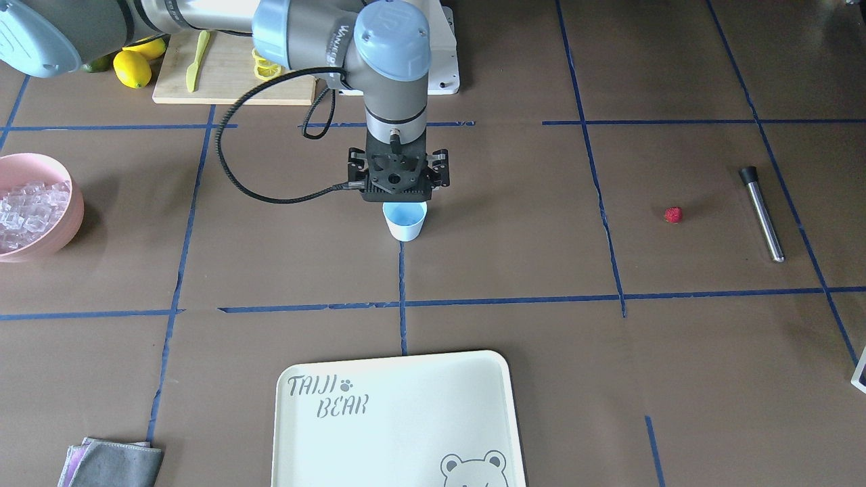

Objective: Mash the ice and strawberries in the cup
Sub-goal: 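Move the empty right gripper back over the pink bowl, then lower the right gripper into the ice and grasp another cube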

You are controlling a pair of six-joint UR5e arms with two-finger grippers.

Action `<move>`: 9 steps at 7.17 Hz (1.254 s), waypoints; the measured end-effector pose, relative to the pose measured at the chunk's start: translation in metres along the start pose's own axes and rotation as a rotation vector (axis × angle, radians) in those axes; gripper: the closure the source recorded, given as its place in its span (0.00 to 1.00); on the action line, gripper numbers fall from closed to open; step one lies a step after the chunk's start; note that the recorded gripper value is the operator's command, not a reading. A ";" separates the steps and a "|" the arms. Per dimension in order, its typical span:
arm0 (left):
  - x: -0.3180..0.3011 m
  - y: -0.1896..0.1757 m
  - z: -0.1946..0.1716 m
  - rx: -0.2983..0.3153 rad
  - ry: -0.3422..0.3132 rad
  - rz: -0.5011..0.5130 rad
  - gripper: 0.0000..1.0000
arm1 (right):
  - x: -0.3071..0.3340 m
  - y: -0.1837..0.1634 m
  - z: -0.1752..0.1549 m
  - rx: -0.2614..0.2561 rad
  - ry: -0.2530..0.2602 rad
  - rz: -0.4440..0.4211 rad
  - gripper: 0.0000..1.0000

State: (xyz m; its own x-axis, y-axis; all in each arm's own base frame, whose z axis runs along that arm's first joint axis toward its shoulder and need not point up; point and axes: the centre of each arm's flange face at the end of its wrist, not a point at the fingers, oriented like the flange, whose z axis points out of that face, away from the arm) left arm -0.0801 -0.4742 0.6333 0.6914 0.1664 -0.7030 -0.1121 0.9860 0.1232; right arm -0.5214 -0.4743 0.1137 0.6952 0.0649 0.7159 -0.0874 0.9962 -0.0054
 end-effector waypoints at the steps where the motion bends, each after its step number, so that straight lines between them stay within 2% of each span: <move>1: 0.000 0.000 0.000 0.001 0.001 0.001 0.00 | 0.052 -0.003 -0.023 0.031 -0.024 0.016 0.01; 3: 0.002 -0.001 -0.002 0.004 0.000 0.005 0.00 | 0.174 -0.008 -0.062 0.052 -0.048 0.059 0.01; 5: 0.005 -0.002 -0.005 0.009 -0.001 0.010 0.00 | 0.303 -0.006 -0.081 0.061 0.002 0.023 0.01; 7: 0.008 -0.002 -0.008 0.016 -0.002 0.015 0.00 | 0.426 -0.004 -0.097 0.018 0.037 -0.037 0.01; 9: 0.011 -0.002 -0.011 0.021 -0.003 0.003 0.00 | 0.511 0.011 -0.087 -0.006 0.045 -0.083 0.01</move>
State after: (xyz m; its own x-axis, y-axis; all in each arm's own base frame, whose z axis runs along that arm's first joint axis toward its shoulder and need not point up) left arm -0.0800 -0.4745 0.6181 0.6933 0.1696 -0.7004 -0.0997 0.9851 0.1399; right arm -0.1049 -0.4248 0.4191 0.7309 -0.0155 0.6823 -0.0236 0.9986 0.0480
